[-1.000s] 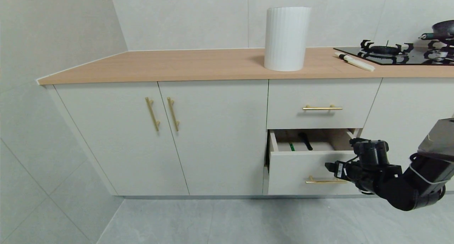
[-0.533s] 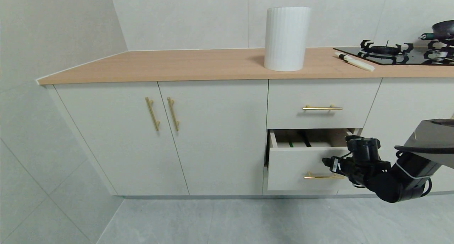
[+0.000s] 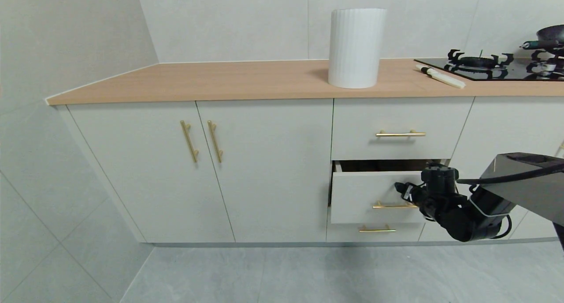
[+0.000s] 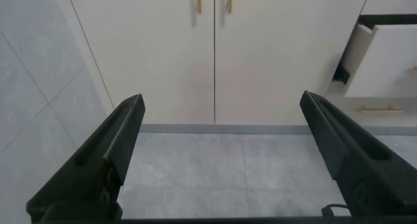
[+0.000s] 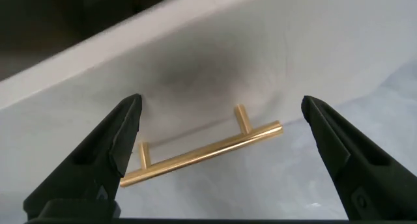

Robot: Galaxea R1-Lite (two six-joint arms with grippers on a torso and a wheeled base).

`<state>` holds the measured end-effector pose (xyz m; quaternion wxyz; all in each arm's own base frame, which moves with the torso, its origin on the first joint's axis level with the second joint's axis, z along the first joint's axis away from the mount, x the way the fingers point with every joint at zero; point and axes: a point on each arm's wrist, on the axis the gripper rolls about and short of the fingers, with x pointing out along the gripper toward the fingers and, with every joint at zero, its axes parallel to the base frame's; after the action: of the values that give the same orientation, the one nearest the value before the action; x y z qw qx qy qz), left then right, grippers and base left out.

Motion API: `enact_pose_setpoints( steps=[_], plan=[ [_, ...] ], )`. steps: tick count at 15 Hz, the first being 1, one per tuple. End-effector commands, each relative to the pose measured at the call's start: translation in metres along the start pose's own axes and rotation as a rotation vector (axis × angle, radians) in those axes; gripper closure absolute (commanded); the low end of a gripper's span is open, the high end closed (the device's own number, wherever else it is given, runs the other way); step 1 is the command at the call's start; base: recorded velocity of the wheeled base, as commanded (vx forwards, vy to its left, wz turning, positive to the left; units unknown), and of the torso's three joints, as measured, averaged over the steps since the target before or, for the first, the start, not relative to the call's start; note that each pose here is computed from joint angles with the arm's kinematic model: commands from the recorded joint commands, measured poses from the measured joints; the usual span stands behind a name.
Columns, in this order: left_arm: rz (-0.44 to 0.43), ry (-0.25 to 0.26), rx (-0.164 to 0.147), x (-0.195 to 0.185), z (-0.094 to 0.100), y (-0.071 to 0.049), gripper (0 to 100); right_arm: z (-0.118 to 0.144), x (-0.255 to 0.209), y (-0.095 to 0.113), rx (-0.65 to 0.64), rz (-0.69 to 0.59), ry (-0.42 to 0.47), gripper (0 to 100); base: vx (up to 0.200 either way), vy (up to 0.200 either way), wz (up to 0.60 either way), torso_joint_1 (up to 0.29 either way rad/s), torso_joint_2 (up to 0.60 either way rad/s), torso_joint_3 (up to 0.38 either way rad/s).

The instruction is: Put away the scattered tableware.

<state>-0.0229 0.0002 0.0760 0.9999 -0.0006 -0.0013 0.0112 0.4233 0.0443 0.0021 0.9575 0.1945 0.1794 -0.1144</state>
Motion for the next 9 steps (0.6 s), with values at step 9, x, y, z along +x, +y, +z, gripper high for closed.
enact_pose_setpoints(
  steps=[9],
  plan=[
    [0.001,0.001,0.0,0.0,0.0,0.0,0,0.002,0.049,-0.007,0.146,0.0,-0.075,0,0.0,0.0,0.0,0.0,0.0,0.0]
  ],
)
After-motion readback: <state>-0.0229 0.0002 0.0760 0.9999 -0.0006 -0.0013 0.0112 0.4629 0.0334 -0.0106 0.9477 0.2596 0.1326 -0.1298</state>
